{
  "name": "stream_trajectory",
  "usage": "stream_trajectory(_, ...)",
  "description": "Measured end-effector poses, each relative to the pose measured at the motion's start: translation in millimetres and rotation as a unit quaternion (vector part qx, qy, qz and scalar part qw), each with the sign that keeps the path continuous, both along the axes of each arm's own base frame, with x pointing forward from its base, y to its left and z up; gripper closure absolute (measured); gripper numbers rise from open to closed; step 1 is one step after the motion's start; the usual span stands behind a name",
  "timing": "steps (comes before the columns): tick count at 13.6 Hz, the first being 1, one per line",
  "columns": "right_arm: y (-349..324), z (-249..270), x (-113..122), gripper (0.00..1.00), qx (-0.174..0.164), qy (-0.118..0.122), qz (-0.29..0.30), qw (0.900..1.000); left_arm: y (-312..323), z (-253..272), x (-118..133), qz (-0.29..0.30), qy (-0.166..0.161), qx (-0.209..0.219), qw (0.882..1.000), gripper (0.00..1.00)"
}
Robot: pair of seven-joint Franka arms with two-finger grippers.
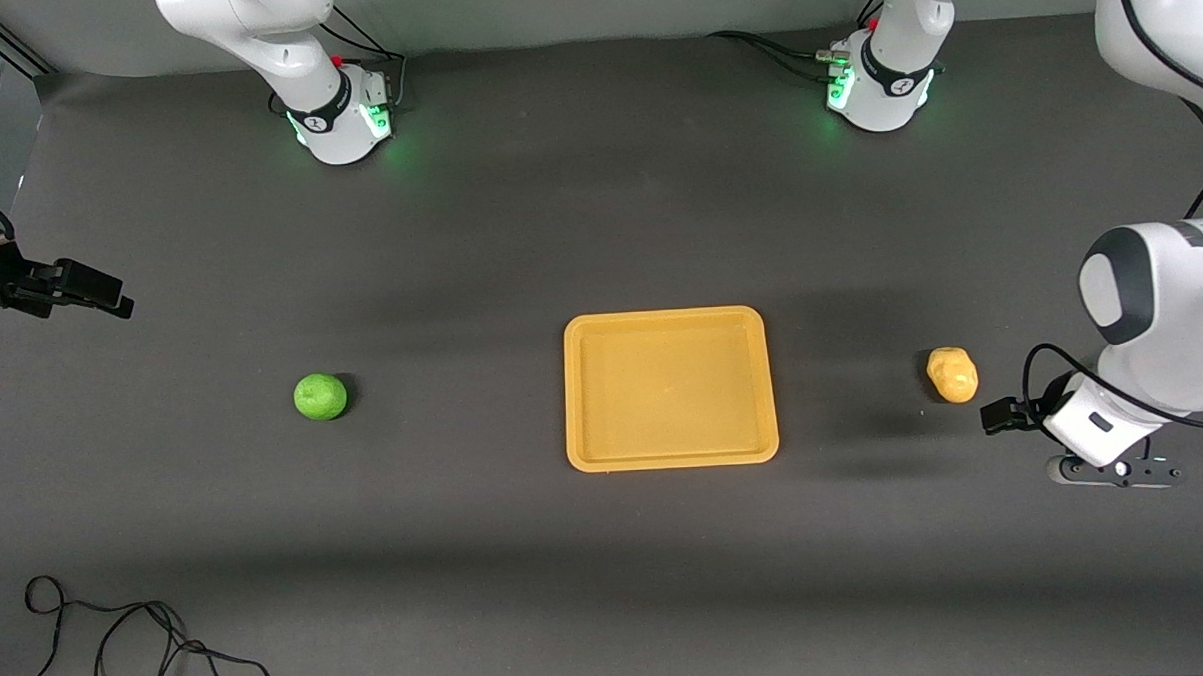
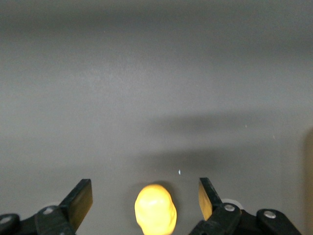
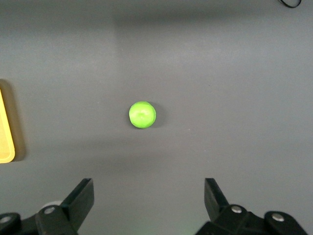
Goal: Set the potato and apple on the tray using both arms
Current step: 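Move the left gripper down over the yellow potato and close it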
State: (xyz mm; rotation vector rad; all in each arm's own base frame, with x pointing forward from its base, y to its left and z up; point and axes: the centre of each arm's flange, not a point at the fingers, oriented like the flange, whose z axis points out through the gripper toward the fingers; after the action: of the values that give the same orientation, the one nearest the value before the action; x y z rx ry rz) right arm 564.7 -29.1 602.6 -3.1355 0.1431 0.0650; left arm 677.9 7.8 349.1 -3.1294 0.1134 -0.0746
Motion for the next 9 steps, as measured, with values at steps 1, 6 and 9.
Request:
stream_trajectory(1, 0, 0, 0, 0.0, 0.0, 0.0, 0.0, 1.0, 0, -12, -2, 0.0, -0.004, 0.0, 1.0, 0.03)
stream_trajectory(6, 0, 0, 0, 0.0, 0.0, 0.0, 0.0, 1.0, 1, -60, -20, 0.001, -0.023, 0.001, 1.0, 0.03)
stream_trajectory(9, 0, 0, 0, 0.0, 0.0, 0.0, 0.0, 1.0, 3, -90, -38, 0.003, -0.036, 0.002, 0.999, 0.03)
